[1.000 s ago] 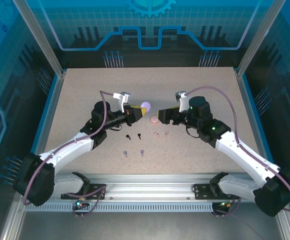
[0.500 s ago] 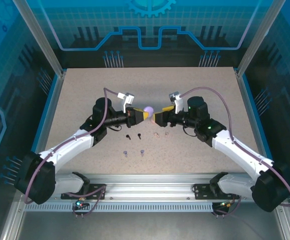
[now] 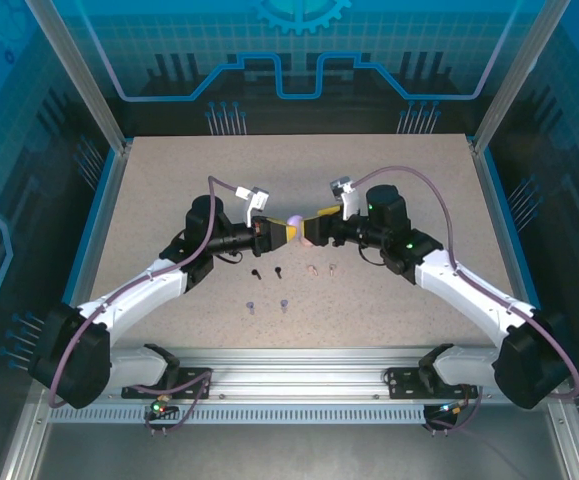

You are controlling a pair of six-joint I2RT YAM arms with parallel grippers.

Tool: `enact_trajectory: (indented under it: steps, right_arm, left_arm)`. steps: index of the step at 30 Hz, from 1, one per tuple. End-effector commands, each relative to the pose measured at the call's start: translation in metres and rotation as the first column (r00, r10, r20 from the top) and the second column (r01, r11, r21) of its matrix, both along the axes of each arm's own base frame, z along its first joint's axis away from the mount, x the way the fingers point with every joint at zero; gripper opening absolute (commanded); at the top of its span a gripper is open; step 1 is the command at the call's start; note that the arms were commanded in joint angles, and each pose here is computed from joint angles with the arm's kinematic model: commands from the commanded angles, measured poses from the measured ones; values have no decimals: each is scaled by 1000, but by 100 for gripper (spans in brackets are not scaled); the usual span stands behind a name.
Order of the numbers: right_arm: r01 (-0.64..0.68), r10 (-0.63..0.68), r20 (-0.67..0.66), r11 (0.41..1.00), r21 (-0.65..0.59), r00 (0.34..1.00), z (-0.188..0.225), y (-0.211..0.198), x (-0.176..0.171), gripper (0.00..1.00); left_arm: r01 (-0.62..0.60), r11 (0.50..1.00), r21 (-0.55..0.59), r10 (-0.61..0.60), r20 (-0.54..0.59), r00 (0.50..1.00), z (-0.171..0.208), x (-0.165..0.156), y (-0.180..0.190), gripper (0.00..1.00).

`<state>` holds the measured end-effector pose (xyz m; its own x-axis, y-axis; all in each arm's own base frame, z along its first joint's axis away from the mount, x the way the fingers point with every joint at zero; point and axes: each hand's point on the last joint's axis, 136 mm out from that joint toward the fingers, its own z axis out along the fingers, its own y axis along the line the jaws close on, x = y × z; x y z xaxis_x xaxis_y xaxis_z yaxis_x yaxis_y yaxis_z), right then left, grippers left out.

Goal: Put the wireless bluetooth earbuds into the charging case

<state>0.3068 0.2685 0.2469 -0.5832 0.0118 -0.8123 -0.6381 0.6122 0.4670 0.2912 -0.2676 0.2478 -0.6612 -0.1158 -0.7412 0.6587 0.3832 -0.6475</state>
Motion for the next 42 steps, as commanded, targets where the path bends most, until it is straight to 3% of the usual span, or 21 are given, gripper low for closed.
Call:
enact_trajectory:
  steps: [1, 12, 22, 31, 36, 42]
  right_arm:
    - [-23, 22, 31, 1000, 12, 999, 10, 9, 2, 68]
    - [194, -197, -84, 980, -47, 977, -35, -36, 30, 59]
    - [100, -99, -36, 994, 31, 994, -2, -41, -5, 62]
    - [4, -4, 1, 998, 69, 1000, 17, -9, -18, 70]
    - [39, -37, -28, 995, 91, 999, 12, -4, -8, 73]
    - [174, -129, -201, 958, 226, 971, 6, -1, 5, 82]
  left_arm:
    - [28, 1000, -11, -28, 35, 999, 14, 2, -3, 0]
    - [37, 999, -27, -36, 47, 998, 21, -2, -2, 0]
    - [33, 999, -15, -32, 53, 998, 17, -4, -1, 0]
    - [34, 999, -23, -33, 54, 998, 19, 0, -3, 0]
    - [41, 999, -26, -40, 52, 998, 18, 0, -4, 0]
    - [36, 999, -22, -34, 56, 998, 12, 0, -3, 0]
